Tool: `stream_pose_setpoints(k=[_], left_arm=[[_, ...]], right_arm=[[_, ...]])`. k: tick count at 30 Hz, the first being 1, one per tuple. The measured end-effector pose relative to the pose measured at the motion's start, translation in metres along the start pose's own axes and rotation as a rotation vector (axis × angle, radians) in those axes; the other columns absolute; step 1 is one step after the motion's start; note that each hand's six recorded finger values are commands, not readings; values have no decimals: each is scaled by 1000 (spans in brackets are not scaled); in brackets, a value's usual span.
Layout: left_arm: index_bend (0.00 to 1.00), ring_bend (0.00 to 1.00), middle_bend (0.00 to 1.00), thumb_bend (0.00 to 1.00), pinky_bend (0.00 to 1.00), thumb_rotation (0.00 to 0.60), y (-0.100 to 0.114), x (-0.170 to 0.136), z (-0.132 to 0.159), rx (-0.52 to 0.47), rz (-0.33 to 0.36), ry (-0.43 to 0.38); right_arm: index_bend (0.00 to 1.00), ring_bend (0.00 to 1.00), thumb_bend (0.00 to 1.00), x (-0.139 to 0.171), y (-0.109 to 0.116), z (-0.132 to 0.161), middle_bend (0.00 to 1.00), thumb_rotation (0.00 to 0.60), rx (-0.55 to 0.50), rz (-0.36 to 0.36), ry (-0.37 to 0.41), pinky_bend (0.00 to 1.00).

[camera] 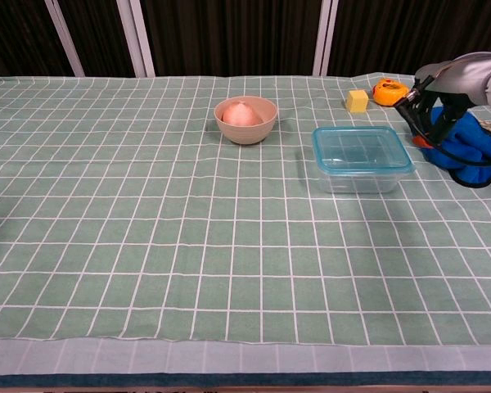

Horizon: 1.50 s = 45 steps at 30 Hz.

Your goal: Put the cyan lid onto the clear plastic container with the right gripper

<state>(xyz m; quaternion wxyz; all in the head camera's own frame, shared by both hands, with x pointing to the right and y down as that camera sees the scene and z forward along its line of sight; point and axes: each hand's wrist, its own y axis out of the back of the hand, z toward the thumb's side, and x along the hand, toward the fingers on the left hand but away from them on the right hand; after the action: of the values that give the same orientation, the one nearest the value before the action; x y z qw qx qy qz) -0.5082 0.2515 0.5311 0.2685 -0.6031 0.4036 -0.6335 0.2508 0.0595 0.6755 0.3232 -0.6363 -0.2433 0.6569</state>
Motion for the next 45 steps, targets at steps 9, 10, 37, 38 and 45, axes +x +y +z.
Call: stream_pose_setpoints(k=[9,10,37,38,45], left_arm=[[75,0,0,522,0,600,0,0,0,-4,-4,3],[75,0,0,522,0,600,0,0,0,-5,-5,4],[75,0,0,522,0,600,0,1,-1,-17,-16,10],[75,0,0,521,0,600,0,1,-1,-17,-16,10],[74,0,0,522,0,600,0,1,-1,-18,-18,11]], right_arm=[[744,269,618,0,-16,11,623,600,-9,29,3,10],[745,269,618,0,-17,13,623,600,-13,29,3,6],[746,269,646,-7,-27,32,623,600,-46,22,2,0],[746,269,646,-8,-28,32,623,600,-47,22,1,0],[747,269,646,-10,-33,31,623,600,-43,32,-2,0]])
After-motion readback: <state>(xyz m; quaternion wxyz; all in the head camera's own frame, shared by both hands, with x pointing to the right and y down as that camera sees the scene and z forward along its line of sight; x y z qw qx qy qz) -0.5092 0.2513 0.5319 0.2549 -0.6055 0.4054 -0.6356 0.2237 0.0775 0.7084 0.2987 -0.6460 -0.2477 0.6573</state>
